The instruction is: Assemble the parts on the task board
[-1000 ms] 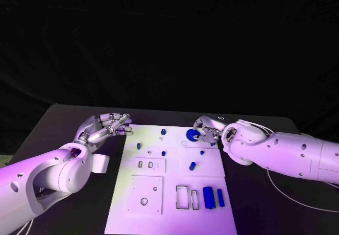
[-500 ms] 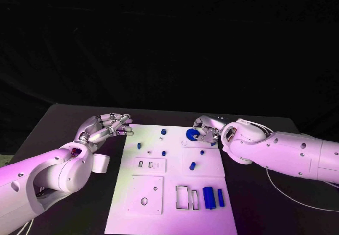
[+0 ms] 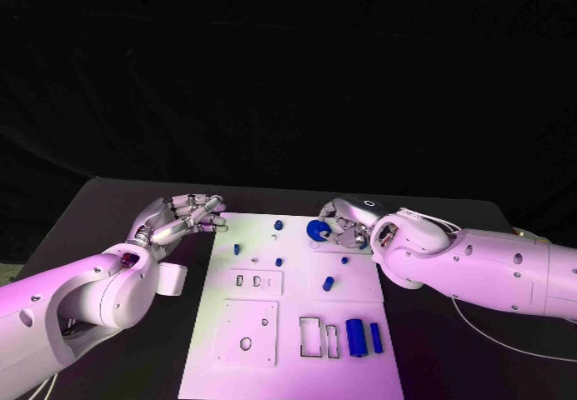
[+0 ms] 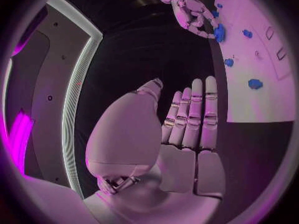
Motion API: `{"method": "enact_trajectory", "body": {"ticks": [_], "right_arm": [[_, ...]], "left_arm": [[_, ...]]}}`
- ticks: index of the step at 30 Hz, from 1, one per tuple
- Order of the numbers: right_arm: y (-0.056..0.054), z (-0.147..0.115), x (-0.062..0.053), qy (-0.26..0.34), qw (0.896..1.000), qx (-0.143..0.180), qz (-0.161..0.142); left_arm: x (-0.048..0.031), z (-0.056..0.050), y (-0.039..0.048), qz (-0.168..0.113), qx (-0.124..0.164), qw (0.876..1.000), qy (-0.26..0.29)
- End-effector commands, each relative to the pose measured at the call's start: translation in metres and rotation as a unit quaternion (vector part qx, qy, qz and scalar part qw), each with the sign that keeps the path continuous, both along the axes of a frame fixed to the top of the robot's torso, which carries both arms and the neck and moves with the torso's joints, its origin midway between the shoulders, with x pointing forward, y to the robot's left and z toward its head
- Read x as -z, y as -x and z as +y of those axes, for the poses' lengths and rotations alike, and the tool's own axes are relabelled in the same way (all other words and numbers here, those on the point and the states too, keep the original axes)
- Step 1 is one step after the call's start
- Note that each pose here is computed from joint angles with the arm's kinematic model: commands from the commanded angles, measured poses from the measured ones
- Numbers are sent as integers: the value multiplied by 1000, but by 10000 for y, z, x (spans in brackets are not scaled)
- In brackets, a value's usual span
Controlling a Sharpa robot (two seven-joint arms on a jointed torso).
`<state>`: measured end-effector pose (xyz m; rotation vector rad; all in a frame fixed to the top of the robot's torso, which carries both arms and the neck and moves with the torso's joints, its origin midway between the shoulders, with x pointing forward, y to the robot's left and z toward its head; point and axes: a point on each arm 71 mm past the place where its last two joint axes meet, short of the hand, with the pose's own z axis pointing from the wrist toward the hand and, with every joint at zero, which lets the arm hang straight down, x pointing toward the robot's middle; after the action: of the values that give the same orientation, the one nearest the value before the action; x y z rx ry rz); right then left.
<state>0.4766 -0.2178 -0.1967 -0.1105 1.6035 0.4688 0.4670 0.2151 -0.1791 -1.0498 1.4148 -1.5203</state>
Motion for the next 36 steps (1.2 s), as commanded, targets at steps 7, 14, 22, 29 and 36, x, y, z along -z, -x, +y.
{"method": "enact_trajectory", "body": {"ticks": [7,14,22,29,36], "right_arm": [[131,293,-143,-8,997,-31,-66],[139,516,-145,-13,996,-51,-67],[82,703,-88,-9,996,-62,-61],[41,781,-33,-4,996,-65,-53],[6,842,4,2,997,-68,-47]], "left_arm": [[-8,-35,6,0,11,1000,6],[-9,-48,8,0,13,1000,7],[-10,-56,11,1,14,1000,7],[-11,-53,14,1,15,1000,7],[-11,-55,16,2,15,1000,7]]}}
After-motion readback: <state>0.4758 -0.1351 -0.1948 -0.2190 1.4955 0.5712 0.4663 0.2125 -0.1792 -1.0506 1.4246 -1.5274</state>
